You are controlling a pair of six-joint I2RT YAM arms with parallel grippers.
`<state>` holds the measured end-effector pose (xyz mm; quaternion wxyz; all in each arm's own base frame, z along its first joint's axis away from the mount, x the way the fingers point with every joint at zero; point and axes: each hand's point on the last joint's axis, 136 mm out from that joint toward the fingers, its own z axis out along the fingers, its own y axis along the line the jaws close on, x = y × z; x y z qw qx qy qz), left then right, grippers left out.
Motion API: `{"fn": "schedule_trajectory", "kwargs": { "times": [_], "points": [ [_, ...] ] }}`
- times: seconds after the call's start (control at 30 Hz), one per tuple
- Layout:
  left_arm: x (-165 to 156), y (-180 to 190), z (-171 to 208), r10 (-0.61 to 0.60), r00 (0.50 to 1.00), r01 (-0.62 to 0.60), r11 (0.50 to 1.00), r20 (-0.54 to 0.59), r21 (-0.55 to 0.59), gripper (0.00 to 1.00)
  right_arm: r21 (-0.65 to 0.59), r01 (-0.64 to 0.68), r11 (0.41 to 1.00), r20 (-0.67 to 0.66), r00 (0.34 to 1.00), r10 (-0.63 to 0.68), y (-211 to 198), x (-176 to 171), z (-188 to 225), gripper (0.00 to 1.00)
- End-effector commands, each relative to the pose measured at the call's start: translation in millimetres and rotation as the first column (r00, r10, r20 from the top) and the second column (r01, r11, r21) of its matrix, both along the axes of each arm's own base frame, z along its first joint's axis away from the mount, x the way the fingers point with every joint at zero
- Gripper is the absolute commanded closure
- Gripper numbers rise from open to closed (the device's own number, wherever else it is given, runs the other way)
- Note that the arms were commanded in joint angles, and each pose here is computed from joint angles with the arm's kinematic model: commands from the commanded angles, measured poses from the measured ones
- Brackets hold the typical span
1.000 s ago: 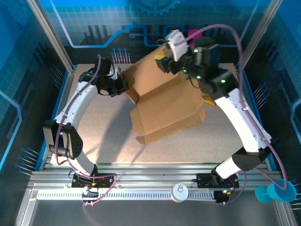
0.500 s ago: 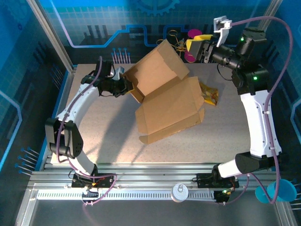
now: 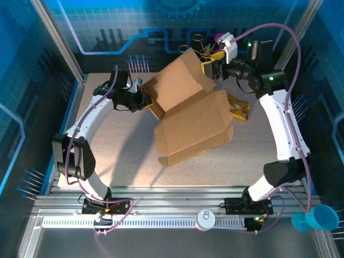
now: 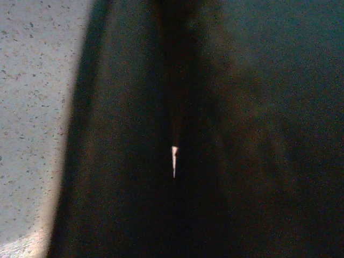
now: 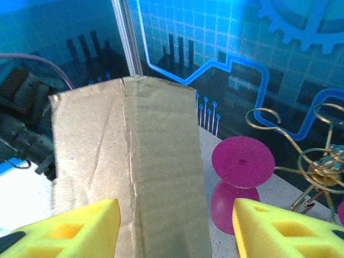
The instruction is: Fold the paper box
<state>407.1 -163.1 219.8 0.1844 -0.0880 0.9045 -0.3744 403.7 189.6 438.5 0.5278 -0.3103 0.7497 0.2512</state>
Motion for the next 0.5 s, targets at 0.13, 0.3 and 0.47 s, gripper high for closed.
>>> {"fn": "schedule_trajectory", "kwargs": {
  "times": [0.13, 0.3, 0.47],
  "points": [
    [-3.8, 10.8, 19.6, -0.009, 0.998, 0.006, 0.998, 0.061, 0.065, 1.0, -0.19, 0.022, 0.982, 0.05, 0.999, -0.013, 18.4, 2.3, -31.0, 0.46],
    [-8.2, 16.6, 23.1, -0.015, 0.996, 0.006, 0.994, 0.083, 0.108, 1.0, -0.259, 0.104, 0.96, 0.112, 0.991, -0.077, 11.6, 8.5, -43.7, 0.52],
    [-10.6, 18.4, 23.8, -0.021, 0.996, 0.01, 0.992, 0.082, 0.125, 1.0, -0.335, 0.164, 0.928, 0.164, 0.98, -0.114, 14.7, 15.6, -54.7, 0.51]
  ]
}}
